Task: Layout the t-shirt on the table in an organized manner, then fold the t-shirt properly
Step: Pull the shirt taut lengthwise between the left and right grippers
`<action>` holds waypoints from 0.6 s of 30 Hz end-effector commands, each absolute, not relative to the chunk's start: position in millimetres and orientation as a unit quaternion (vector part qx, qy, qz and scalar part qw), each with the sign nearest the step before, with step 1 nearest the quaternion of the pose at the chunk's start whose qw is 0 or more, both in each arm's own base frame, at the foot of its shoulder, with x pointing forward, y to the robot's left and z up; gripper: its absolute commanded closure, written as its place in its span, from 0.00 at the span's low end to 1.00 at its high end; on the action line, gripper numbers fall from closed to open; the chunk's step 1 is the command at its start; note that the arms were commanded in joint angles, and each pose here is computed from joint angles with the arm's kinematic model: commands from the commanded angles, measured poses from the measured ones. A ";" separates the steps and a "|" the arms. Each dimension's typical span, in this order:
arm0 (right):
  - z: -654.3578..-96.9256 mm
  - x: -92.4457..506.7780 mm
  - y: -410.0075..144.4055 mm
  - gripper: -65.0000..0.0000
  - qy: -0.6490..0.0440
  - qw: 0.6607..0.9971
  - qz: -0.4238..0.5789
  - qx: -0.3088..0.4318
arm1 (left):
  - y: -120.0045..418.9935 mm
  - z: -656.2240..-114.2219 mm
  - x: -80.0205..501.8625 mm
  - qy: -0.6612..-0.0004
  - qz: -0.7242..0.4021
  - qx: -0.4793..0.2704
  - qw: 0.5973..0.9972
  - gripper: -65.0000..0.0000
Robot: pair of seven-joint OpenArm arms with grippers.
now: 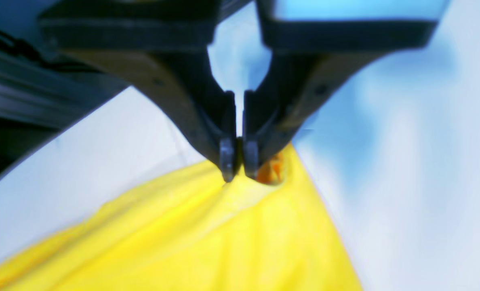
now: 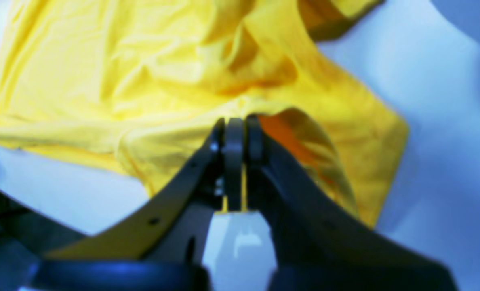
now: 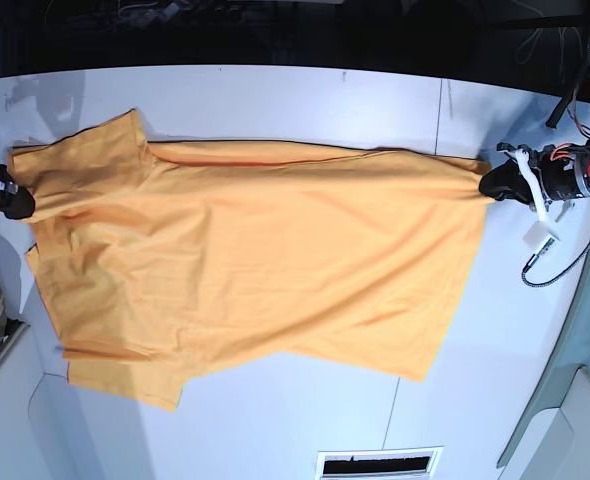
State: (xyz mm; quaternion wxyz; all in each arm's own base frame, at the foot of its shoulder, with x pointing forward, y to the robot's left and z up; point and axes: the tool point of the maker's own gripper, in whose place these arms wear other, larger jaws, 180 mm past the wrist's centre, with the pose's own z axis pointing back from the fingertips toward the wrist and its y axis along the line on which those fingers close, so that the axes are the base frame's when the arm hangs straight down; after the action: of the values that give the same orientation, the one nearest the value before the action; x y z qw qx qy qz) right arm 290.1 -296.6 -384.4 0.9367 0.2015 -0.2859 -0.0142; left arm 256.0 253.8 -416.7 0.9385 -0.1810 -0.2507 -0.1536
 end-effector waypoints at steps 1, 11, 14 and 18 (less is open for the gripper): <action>-369.5 308.4 -303.3 1.00 -0.315 0.929 -0.007 0.193 | 263.4 -401.5 273.6 -0.281 -0.152 -0.174 0.931 1.00; -387.8 339.6 -296.1 1.00 -0.321 0.933 0.007 0.160 | 279.2 -414.7 304.5 -0.303 -0.095 -0.170 0.933 1.00; -394.4 338.7 -289.1 1.00 -0.317 0.934 0.007 0.163 | 272.0 -416.7 311.7 -0.310 -0.084 -0.182 0.929 0.85; -402.9 337.0 -279.8 0.62 -0.309 0.937 0.007 0.163 | 267.1 -408.9 323.7 -0.345 -0.076 -0.190 0.916 0.51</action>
State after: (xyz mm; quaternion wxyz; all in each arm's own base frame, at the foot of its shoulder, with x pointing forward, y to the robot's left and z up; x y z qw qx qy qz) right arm 324.7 -270.1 -418.7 0.9436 0.1707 -0.2835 0.0060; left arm 311.0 259.9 -425.3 0.9244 -0.1934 -0.3204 -0.0732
